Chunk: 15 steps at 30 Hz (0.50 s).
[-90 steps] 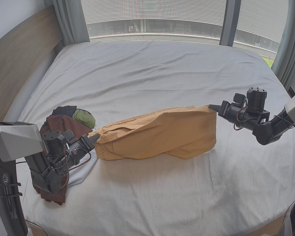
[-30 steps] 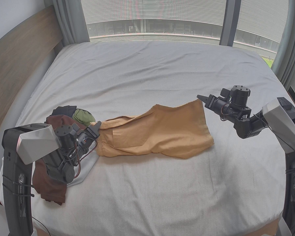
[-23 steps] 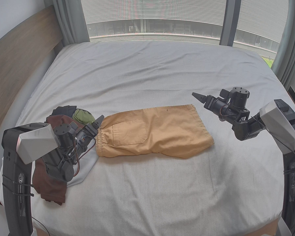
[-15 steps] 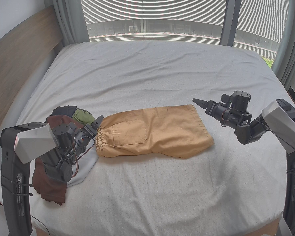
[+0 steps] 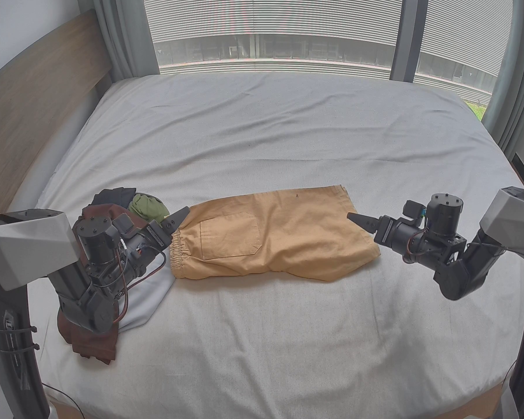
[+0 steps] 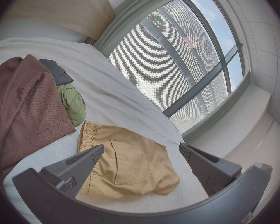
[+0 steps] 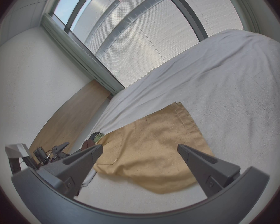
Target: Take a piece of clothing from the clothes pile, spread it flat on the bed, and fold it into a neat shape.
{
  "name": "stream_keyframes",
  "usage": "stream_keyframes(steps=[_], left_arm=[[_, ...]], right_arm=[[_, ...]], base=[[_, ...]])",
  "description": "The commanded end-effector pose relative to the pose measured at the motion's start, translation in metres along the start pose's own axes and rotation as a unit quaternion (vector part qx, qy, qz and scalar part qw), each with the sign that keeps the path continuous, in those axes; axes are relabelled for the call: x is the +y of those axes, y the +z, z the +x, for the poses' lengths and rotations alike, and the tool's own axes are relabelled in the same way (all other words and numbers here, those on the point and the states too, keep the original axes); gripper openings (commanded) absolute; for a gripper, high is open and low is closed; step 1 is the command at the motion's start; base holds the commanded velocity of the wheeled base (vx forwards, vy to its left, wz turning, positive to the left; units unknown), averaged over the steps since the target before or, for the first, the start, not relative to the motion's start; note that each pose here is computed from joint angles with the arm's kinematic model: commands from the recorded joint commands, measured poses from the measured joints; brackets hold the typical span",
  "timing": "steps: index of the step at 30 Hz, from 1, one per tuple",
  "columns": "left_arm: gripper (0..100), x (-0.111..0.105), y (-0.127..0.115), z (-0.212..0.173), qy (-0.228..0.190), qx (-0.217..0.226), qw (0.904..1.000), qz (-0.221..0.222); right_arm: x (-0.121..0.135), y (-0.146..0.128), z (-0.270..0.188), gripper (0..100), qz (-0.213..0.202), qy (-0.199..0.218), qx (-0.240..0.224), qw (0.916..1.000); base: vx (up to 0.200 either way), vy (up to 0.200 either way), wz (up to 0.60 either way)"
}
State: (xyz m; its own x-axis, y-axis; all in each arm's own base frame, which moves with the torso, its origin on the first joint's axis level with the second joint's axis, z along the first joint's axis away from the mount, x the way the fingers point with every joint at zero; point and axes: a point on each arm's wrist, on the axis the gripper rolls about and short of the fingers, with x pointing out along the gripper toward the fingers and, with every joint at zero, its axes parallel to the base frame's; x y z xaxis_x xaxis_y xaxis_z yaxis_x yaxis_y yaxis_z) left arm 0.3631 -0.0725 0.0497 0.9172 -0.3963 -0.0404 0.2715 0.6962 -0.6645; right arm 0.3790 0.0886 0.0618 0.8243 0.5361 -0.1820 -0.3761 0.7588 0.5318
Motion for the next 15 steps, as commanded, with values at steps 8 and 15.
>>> stream_keyframes(steps=[8,15], left_arm=[[100,-0.009,-0.015,-0.024,-0.001,0.048,0.9961,0.074],[100,-0.004,-0.022,-0.032,0.010,0.067,0.9917,0.109]], right_arm=[[-0.004,-0.046,-0.019,100,0.016,-0.013,0.050,0.9986],[-0.019,-0.068,-0.005,100,0.028,-0.029,0.077,0.9963]], base=[[0.000,0.000,0.00],[0.000,0.000,0.00]])
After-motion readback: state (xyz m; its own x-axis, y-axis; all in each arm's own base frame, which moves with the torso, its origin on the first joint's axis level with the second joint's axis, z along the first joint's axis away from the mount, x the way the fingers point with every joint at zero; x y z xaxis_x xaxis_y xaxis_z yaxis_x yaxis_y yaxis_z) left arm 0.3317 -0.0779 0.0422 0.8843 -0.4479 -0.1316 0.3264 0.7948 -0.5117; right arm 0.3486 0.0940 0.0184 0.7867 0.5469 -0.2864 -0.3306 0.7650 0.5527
